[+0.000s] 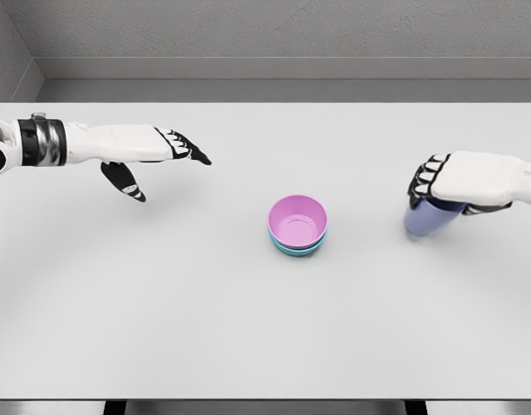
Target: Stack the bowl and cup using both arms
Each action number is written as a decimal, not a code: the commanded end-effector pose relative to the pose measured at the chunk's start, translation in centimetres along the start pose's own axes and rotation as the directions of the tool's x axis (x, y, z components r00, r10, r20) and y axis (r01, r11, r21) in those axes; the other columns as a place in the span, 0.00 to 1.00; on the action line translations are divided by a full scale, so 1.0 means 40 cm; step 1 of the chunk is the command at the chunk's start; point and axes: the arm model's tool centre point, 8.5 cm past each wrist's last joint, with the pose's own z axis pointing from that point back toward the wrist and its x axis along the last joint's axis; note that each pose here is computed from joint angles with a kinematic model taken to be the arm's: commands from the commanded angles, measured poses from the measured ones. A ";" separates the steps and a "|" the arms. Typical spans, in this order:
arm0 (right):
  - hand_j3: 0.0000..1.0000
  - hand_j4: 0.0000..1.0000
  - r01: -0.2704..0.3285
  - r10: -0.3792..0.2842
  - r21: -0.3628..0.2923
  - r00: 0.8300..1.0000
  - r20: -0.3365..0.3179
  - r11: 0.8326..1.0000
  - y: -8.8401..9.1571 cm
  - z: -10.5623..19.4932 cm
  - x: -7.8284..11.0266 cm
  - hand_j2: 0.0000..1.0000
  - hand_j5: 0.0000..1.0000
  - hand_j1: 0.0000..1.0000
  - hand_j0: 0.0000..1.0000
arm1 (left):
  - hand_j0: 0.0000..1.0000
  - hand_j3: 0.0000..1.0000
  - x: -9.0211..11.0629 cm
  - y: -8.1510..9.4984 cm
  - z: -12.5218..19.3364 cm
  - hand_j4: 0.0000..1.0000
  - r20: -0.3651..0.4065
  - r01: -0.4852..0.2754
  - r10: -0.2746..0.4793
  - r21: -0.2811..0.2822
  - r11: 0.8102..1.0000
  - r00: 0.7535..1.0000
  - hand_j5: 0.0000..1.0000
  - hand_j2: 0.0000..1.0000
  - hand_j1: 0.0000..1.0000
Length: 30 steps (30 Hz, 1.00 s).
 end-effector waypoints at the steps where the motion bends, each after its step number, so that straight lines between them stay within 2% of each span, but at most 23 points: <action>1: 0.53 0.53 0.010 -0.010 -0.030 1.000 -0.016 0.999 -0.017 0.016 -0.013 0.53 0.53 0.53 0.53 | 1.00 1.00 -0.001 0.001 0.002 1.00 -0.001 -0.005 0.005 0.004 1.000 1.000 1.00 1.00 1.00; 3: 0.53 0.53 0.039 -0.040 -0.072 0.999 -0.018 0.997 -0.033 0.031 -0.025 0.53 0.53 0.53 0.53 | 1.00 1.00 -0.002 0.001 0.002 1.00 -0.002 -0.006 0.006 0.004 1.000 1.000 1.00 1.00 1.00; 6: 0.53 0.53 0.041 -0.044 -0.112 0.999 -0.022 0.993 -0.052 0.030 -0.029 0.53 0.53 0.53 0.53 | 1.00 1.00 -0.003 0.001 0.004 1.00 -0.003 -0.006 0.006 0.004 1.000 1.000 1.00 1.00 1.00; 13: 0.54 0.54 0.054 -0.050 -0.182 0.998 0.026 0.982 -0.084 -0.020 -0.006 0.54 0.54 0.54 0.54 | 1.00 1.00 -0.003 0.001 0.004 1.00 -0.003 -0.006 0.006 0.004 1.000 1.000 1.00 1.00 1.00; 15: 0.54 0.54 0.113 -0.096 -0.239 0.992 0.083 0.964 -0.107 -0.016 0.002 0.54 0.54 0.54 0.54 | 1.00 1.00 -0.003 0.002 0.005 1.00 -0.004 -0.006 0.006 0.005 1.000 1.000 1.00 1.00 1.00; 25: 0.53 0.53 0.070 -0.044 -0.281 0.994 0.099 0.957 -0.166 -0.020 0.015 0.53 0.53 0.53 0.53 | 1.00 1.00 -0.003 0.002 0.005 1.00 -0.004 -0.006 0.006 0.005 1.000 1.000 1.00 1.00 1.00; 30: 0.53 0.53 0.045 -0.005 -0.279 0.990 0.144 0.959 -0.186 -0.048 0.053 0.53 0.53 0.53 0.53 | 1.00 1.00 -0.004 0.001 0.005 1.00 -0.005 -0.007 0.007 0.005 1.000 1.000 1.00 1.00 1.00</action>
